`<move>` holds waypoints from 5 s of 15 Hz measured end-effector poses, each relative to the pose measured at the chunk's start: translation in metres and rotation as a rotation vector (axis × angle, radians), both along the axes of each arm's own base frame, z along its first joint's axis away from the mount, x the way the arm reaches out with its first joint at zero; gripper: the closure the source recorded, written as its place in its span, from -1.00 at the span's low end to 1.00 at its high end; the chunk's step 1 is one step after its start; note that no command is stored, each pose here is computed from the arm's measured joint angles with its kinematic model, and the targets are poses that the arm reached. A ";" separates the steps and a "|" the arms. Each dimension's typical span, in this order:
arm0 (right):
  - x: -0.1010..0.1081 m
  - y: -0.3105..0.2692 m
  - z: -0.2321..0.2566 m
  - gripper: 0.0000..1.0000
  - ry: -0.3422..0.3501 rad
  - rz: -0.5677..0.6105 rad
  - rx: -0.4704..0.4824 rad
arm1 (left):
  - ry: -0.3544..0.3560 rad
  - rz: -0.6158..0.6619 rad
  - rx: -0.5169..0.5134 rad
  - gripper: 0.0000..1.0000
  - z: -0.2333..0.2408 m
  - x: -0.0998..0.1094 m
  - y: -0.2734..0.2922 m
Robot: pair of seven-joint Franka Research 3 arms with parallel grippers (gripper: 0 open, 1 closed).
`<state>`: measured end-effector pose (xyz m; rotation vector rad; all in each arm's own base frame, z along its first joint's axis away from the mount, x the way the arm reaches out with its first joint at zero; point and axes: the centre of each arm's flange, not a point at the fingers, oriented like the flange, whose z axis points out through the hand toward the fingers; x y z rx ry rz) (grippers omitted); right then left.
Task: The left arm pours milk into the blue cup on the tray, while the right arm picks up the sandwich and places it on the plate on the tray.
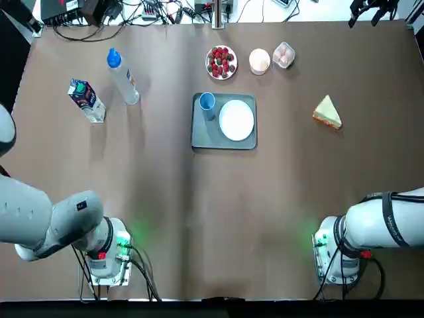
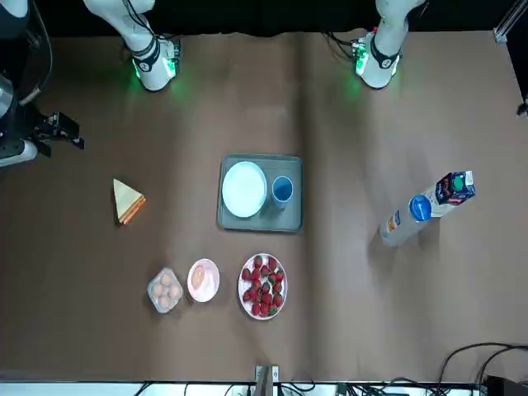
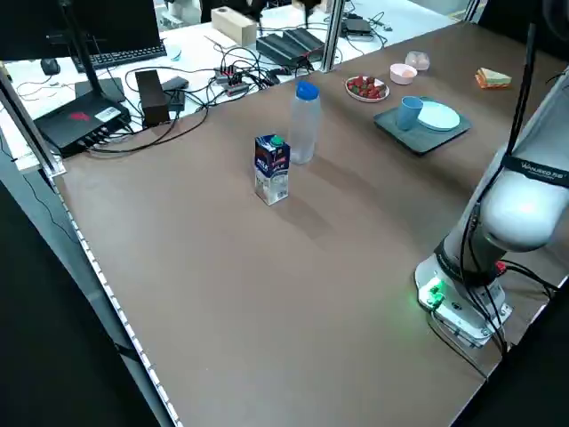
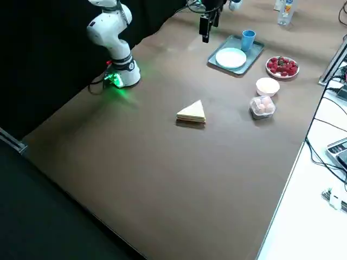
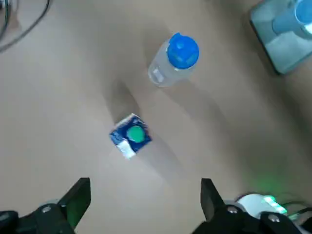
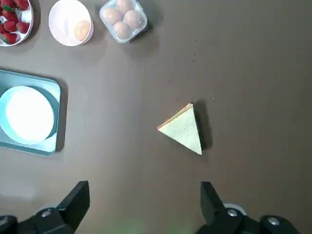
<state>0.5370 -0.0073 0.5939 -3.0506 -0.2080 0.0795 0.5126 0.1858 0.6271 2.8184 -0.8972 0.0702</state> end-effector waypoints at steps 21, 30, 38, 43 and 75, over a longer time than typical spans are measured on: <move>0.026 -0.009 -0.068 -1.00 0.085 -0.028 -0.007 | -0.437 -0.603 -0.551 -0.99 -0.353 0.011 0.223; 0.054 -0.060 -0.286 -0.87 0.391 -0.110 -0.008 | -0.478 -0.570 -0.623 -0.99 -0.406 0.007 0.224; 0.049 -0.092 -0.383 -0.82 0.417 0.014 0.173 | -0.531 -0.676 -0.725 -0.99 -0.423 -0.004 0.212; 0.047 -0.089 -0.402 -0.79 0.431 0.027 0.185 | -0.580 -0.719 -0.779 -0.99 -0.430 0.006 0.185; 0.050 0.233 -0.270 0.60 0.326 0.035 0.215 | -0.644 -0.616 -0.881 -0.99 -0.468 -0.030 0.172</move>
